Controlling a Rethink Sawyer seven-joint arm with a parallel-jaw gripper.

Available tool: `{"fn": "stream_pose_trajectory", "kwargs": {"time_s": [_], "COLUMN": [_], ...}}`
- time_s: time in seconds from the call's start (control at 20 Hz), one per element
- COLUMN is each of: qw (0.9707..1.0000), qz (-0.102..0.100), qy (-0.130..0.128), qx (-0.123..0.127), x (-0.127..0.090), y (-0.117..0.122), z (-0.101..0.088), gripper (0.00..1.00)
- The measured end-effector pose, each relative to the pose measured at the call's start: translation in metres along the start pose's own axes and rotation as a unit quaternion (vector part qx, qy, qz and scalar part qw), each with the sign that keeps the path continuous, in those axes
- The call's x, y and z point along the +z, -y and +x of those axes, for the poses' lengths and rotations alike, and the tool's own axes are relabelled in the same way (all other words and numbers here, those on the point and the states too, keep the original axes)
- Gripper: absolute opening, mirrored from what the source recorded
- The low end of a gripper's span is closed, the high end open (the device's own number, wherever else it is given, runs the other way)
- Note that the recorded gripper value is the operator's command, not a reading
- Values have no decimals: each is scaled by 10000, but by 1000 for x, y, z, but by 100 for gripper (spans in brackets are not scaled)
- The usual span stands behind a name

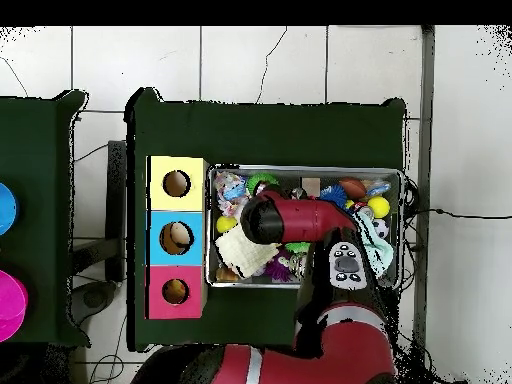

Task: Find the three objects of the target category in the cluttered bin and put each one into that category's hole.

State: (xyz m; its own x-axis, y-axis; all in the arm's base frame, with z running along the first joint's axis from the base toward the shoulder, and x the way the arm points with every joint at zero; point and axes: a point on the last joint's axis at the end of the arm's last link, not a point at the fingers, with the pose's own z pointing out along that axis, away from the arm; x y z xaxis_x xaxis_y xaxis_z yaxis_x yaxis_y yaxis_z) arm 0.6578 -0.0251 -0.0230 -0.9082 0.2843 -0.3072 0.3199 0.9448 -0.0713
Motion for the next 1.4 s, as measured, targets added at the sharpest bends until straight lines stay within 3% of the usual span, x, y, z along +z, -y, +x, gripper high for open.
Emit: {"fn": "stream_pose_trajectory", "kwargs": {"time_s": [0.7,0.9,1.15,1.4], "qw": [9998,9999,9999,9999], "qz": [30,50,89,23], "qy": [184,151,35,152], "qx": [-54,-22,72,69], "x": [-33,-30,-10,0], "y": [-2,3,19,18], "z": [-12,-10,2,7], "gripper": [100,100,100,100]}}
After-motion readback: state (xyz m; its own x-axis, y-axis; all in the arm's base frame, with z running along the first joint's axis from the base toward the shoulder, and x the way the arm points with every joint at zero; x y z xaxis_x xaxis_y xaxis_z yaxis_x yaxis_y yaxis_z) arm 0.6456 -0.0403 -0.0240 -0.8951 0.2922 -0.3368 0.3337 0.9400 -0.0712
